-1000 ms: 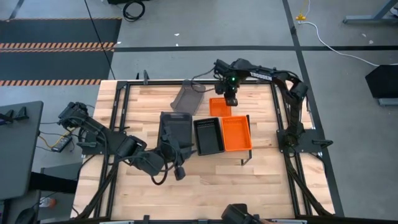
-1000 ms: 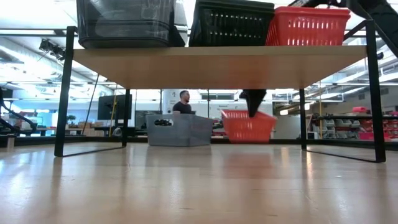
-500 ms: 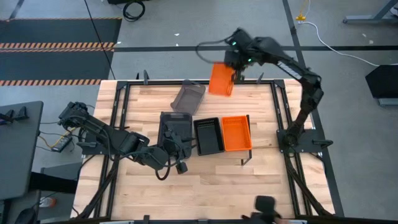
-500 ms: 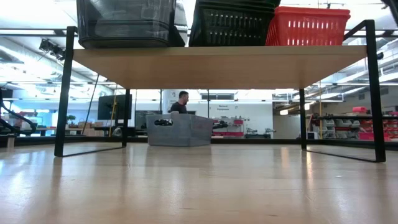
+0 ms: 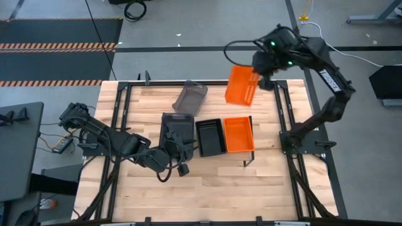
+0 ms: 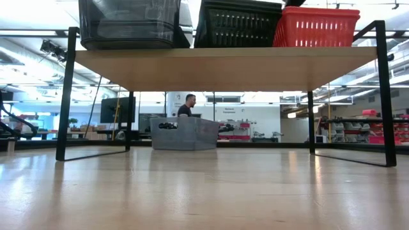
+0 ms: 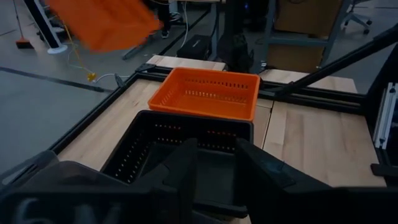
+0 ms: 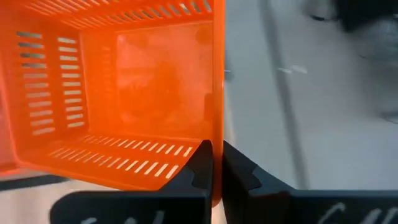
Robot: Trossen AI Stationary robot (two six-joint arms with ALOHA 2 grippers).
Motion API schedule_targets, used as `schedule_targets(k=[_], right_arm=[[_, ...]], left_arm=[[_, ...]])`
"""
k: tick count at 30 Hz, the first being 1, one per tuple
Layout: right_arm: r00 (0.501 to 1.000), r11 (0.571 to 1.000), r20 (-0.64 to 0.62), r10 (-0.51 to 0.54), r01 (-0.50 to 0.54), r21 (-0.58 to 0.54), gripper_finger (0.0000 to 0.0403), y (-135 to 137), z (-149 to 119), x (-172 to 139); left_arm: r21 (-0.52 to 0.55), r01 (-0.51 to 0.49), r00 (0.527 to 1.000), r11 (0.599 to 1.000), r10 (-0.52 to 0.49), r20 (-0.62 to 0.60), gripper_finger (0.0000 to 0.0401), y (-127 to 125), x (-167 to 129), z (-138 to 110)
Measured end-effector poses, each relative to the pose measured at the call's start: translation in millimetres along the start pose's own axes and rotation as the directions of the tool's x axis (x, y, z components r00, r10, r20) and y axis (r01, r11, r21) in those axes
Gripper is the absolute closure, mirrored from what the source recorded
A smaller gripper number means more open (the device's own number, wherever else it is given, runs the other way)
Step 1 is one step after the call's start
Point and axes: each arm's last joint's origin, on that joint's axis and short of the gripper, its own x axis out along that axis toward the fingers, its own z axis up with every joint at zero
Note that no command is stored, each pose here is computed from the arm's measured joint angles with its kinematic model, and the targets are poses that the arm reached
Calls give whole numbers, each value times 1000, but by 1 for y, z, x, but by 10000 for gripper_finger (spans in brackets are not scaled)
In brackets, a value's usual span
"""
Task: Stack baskets on shelf by color
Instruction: Stack the orange bin on top of the orange bins on the shelf
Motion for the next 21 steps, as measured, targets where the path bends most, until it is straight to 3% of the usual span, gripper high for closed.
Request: schedule_targets(k=[4, 11, 21], right_arm=[[983, 983, 45, 180, -182, 37, 383, 18, -2, -8], [947, 947, -8, 321, -321, 28, 385, 52, 5, 9], [887, 902, -180, 424, -431, 3, 382, 95, 1, 44]], left_arm=[[0, 0, 1000, 1000, 0, 0, 284, 0, 0, 0], [29, -9, 1000, 1000, 9, -18, 284, 1, 0, -2], [159, -256, 967, 954, 256, 22, 284, 13, 1, -7]])
